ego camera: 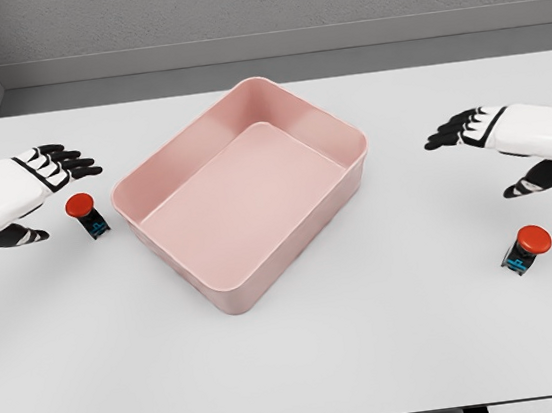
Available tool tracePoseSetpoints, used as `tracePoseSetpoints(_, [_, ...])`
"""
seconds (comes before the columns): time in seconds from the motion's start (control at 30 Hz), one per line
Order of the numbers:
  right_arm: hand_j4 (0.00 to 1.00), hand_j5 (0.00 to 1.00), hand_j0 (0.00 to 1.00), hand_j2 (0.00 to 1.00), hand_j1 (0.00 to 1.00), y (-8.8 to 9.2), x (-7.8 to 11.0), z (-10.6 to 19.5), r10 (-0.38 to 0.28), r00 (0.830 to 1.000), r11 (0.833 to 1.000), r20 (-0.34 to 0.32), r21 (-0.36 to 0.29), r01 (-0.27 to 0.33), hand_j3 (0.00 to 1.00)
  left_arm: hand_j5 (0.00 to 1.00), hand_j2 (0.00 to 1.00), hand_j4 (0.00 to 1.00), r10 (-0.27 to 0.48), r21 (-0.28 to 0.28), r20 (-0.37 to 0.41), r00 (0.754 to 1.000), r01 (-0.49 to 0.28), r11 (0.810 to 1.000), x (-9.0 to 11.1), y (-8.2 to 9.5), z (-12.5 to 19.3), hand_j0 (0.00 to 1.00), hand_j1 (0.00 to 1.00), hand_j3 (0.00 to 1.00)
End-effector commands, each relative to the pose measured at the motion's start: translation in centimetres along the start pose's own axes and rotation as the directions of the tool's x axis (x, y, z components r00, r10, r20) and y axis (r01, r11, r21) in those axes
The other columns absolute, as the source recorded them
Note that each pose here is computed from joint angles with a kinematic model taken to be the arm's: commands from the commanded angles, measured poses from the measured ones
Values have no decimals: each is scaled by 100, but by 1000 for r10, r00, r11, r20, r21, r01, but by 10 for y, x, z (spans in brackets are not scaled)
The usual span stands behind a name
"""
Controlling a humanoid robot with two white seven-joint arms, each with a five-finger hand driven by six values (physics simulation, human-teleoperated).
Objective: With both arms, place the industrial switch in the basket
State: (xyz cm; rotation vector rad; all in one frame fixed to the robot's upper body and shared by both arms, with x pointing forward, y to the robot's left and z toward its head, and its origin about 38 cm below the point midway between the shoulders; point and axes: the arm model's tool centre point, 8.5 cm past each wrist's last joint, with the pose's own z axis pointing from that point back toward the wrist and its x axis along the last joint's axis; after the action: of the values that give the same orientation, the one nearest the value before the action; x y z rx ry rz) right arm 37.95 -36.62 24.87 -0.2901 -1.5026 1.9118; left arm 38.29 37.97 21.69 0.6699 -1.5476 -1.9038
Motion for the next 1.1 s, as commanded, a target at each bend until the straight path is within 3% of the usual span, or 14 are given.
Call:
tracePoseSetpoints(0.0, [100, 100, 100, 100, 100, 0, 1, -1, -6, 1000, 1000, 3, -4, 6, 100, 100, 100, 100, 2, 3, -1, 1000, -2, 1000, 0, 1, 0, 100, 100, 100])
tracePoseSetpoints(0.13, [100, 100, 100, 100, 100, -2, -4, 8, 6, 1000, 1000, -23, 18, -6, 100, 100, 100, 100, -1, -7, -7, 1000, 1, 1000, -1, -3, 1, 100, 100, 100])
tracePoseSetpoints(0.27, [100, 100, 100, 100, 100, -7, -10, 22, 8, 998, 1000, -62, -14, -9, 100, 100, 100, 100, 15, -11, -35, 999, -16, 1000, -9, -10, 1, 100, 100, 100])
tracePoseSetpoints(0.33, [100, 100, 100, 100, 100, 3, -11, 25, -7, 997, 1000, -70, 8, 8, 100, 100, 100, 100, 56, -5, -68, 996, -57, 998, -18, -23, -2, 100, 100, 100])
tracePoseSetpoints(0.4, [100, 100, 100, 100, 100, 7, -13, 27, -13, 997, 1000, -75, 24, 15, 100, 100, 100, 100, 54, -10, -96, 994, -55, 998, -27, -24, -1, 100, 100, 100])
tracePoseSetpoints(0.5, [100, 100, 100, 100, 100, 14, -32, 39, -35, 989, 999, -146, 35, 40, 100, 100, 100, 100, 57, -10, -86, 995, -58, 998, -21, -33, -11, 100, 100, 100])
tracePoseSetpoints(0.67, [100, 100, 100, 100, 100, 14, -33, 43, -25, 988, 996, -154, 76, 37, 100, 100, 100, 100, 51, -12, -73, 996, -52, 999, -16, -37, -20, 100, 100, 100])
tracePoseSetpoints(0.8, [100, 100, 100, 100, 100, 17, -34, 49, -21, 985, 994, -168, 99, 39, 100, 92, 92, 92, 60, -10, -72, 996, -61, 998, -15, -39, -23, 92, 92, 92])
tracePoseSetpoints(0.9, [100, 100, 100, 100, 100, 37, -33, 51, -55, 983, 989, -173, 129, 78, 100, 91, 91, 91, 69, -12, -100, 993, -71, 997, -25, -41, -21, 91, 91, 91])
tracePoseSetpoints(1.07, [100, 100, 100, 100, 100, 50, -33, 53, -75, 981, 983, -177, 150, 102, 100, 92, 92, 92, 75, -14, -123, 990, -77, 997, -31, -46, -27, 92, 92, 92])
